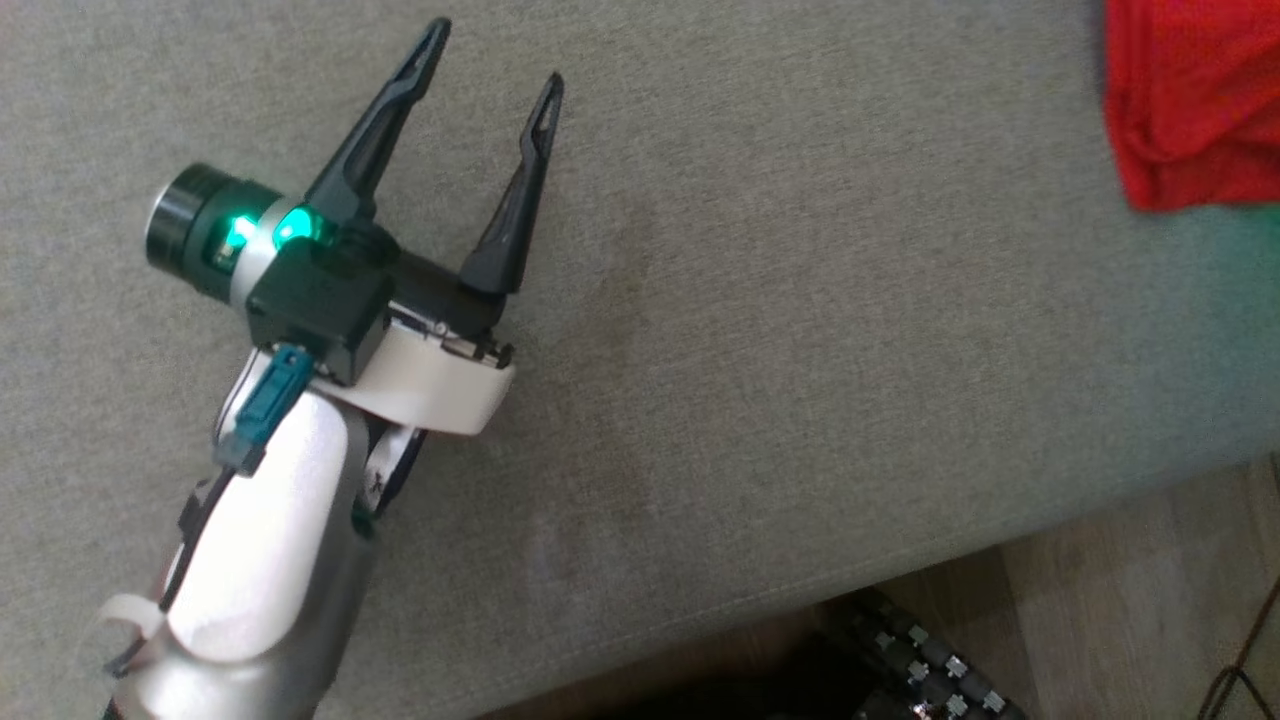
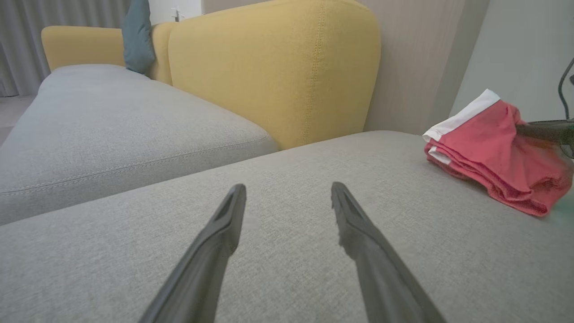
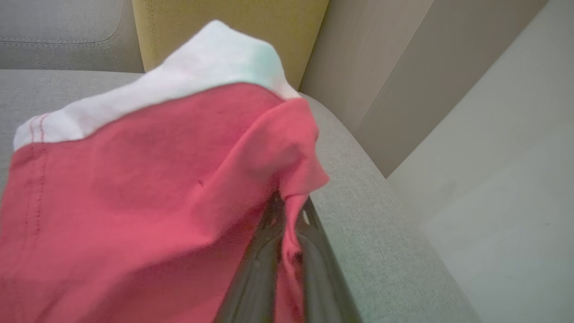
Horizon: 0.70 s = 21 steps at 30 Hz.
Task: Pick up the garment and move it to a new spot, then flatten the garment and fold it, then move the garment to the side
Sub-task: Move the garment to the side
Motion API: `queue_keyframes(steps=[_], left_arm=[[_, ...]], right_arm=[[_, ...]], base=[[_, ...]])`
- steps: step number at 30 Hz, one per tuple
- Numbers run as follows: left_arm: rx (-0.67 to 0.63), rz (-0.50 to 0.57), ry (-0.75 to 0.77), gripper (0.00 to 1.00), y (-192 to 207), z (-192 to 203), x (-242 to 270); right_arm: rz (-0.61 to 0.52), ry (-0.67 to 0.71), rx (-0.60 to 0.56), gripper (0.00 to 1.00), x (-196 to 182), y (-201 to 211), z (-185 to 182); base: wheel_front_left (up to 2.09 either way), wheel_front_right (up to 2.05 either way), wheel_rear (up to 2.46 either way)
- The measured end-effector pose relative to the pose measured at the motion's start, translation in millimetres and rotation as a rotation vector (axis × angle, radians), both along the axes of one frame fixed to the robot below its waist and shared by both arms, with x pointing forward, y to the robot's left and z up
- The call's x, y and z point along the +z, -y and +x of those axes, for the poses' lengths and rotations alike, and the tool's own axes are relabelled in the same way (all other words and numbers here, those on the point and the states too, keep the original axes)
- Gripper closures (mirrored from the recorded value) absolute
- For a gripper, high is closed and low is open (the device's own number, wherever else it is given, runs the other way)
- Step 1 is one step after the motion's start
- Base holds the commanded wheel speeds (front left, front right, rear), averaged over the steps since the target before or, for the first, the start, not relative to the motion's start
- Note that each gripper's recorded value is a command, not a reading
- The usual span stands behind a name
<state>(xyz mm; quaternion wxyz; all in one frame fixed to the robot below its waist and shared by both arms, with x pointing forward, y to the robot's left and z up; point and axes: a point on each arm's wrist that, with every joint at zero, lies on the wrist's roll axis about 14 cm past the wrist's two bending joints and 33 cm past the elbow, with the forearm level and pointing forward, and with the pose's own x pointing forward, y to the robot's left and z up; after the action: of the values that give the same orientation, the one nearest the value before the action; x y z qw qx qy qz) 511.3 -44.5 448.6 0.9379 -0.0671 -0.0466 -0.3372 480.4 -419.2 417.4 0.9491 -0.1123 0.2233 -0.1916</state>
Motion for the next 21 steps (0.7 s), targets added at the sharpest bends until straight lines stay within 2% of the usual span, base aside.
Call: queue_keyframes(steps=[4,5,7,8,9,16,21], left_arm=[[0.009,0.002,-0.010,0.00,-3.0,4.5,-8.9],[0.013,0.004,-0.011,0.00,-4.1,5.6,-10.7],[0.021,0.008,-0.015,0.00,-7.3,6.5,-13.9],[0.024,0.011,-0.016,0.00,-9.0,6.6,-15.0],[0.028,0.012,-0.015,0.00,-10.4,6.6,-15.6],[0.051,0.013,-0.005,0.00,-17.5,4.1,-5.9],[0.084,0.026,0.010,0.00,-26.8,-0.9,7.6]], right_arm=[[-0.030,-0.004,0.012,1.00,-5.3,0.7,9.7],[-0.028,-0.005,0.006,0.89,-7.5,1.6,11.2],[-0.034,-0.011,0.003,0.53,-11.4,2.5,13.4],[-0.035,-0.009,0.002,0.09,-12.6,2.4,13.9],[-0.036,-0.006,-0.006,0.00,-13.2,3.6,13.5],[-0.021,0.052,-0.065,0.00,-7.5,5.5,-1.9],[0.026,0.123,-0.049,0.00,-10.9,-21.0,-26.9]], base=[[0.00,0.00,0.00],[0.00,0.00,0.00],[0.00,0.00,0.00],[0.00,0.00,0.00],[0.00,0.00,0.00],[0.00,0.00,0.00],[0.00,0.00,0.00]])
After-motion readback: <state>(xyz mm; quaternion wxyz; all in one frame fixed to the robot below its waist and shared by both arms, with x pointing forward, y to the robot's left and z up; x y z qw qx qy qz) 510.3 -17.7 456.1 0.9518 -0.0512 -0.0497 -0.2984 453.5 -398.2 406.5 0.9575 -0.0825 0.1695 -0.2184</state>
